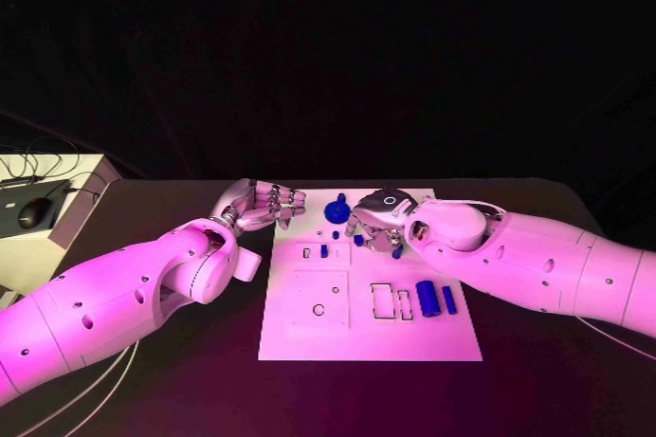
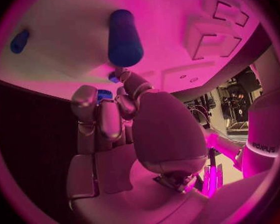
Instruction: Assemble the parts on the task board
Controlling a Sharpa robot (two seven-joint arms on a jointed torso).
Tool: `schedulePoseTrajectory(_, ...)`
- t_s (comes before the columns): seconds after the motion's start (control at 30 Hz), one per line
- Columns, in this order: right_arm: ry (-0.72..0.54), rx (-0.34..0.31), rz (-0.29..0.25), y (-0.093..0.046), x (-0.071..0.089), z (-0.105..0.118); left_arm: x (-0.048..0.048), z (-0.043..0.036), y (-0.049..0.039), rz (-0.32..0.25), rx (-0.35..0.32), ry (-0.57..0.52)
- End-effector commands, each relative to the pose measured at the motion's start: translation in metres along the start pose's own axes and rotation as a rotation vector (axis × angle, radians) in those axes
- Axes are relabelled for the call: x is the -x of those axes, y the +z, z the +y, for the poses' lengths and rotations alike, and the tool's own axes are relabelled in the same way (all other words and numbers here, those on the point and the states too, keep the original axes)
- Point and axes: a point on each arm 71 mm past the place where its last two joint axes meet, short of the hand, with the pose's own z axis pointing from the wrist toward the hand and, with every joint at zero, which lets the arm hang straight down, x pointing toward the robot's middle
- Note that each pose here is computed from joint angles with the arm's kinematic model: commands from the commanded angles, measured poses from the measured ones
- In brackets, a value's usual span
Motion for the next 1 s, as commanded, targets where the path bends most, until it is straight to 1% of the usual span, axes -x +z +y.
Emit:
schedulePoseTrajectory(0.03, -0.01, 0.004, 0.118, -0.001, -0.017, 0.003, -0.0024, -0.0009, 0.0001, 0.021, 0.0, -0.01)
schedulePoseTrajectory(0.13, -0.013, -0.008, 0.153, 0.0, -0.02, 0.002, -0.0028, -0.0008, 0.0001, 0.023, 0.002, -0.011)
schedulePoseTrajectory(0.37, -0.017, -0.021, 0.2, 0.0, -0.023, 0.001, -0.0029, -0.0003, 0.0001, 0.028, 0.008, -0.014)
schedulePoseTrajectory(0.77, -0.023, -0.041, 0.264, 0.002, -0.026, 0.0, -0.0031, 0.0007, -0.0001, 0.039, 0.02, -0.017)
schedulePoseTrajectory(1.0, -0.026, -0.054, 0.285, 0.002, -0.027, -0.001, -0.0029, 0.0015, -0.0003, 0.046, 0.029, -0.018)
